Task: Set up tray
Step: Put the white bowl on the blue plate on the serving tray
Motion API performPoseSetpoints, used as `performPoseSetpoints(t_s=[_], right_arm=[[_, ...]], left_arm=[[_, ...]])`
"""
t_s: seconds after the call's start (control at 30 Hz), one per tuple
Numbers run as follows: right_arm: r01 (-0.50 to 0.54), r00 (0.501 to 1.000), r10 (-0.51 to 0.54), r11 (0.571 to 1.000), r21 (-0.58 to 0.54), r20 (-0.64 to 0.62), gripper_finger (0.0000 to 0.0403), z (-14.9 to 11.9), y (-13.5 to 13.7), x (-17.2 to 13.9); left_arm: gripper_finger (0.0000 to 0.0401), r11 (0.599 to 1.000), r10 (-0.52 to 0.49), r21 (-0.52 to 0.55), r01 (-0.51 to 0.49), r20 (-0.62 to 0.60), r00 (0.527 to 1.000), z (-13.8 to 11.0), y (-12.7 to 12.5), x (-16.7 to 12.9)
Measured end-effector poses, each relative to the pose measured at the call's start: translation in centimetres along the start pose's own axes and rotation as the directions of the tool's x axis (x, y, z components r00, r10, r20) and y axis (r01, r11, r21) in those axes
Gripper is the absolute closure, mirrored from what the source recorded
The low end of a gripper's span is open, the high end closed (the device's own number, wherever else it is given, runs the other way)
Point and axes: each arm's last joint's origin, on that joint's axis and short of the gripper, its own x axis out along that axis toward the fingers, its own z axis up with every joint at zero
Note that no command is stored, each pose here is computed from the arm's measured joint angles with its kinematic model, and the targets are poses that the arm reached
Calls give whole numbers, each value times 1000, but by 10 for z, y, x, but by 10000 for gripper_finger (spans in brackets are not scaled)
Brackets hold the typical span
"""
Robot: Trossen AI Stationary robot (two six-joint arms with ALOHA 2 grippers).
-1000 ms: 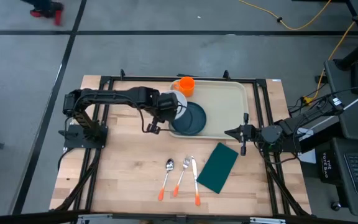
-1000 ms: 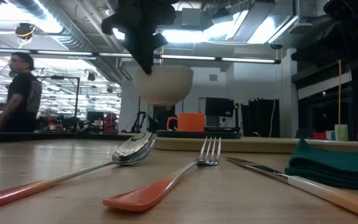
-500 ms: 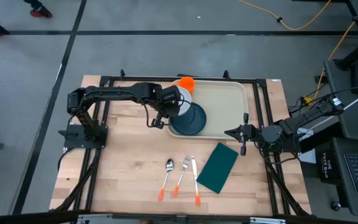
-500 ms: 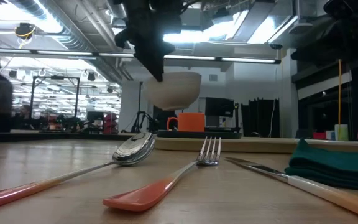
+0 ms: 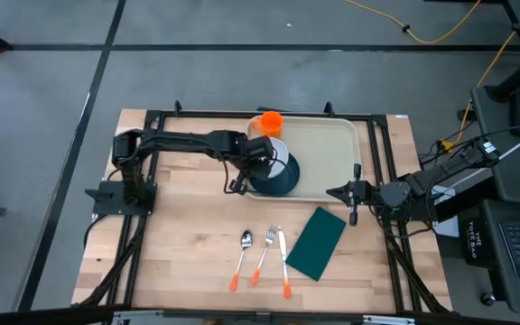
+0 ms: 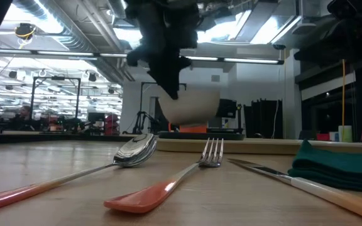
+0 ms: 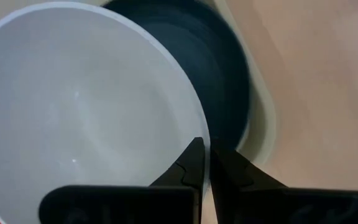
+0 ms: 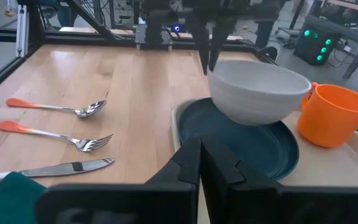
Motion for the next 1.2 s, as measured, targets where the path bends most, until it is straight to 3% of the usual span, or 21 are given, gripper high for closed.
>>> performPoseSetpoints(t_s=[0.3, 0.93, 1.2], right_arm=[[0, 1000, 0, 1000, -5, -7, 391, -1, 0, 0], [1, 1000, -1, 1000, -11, -14, 391, -2, 0, 1], [1, 1000, -1, 1000, -10, -14, 391, -2, 0, 1]], left_arm=[[398, 999, 17, 40, -15, -51, 999, 4, -3, 29], [398, 997, -49, 53, 49, 0, 999, 8, -6, 34], [393, 999, -15, 47, 13, 37, 999, 12, -3, 34]])
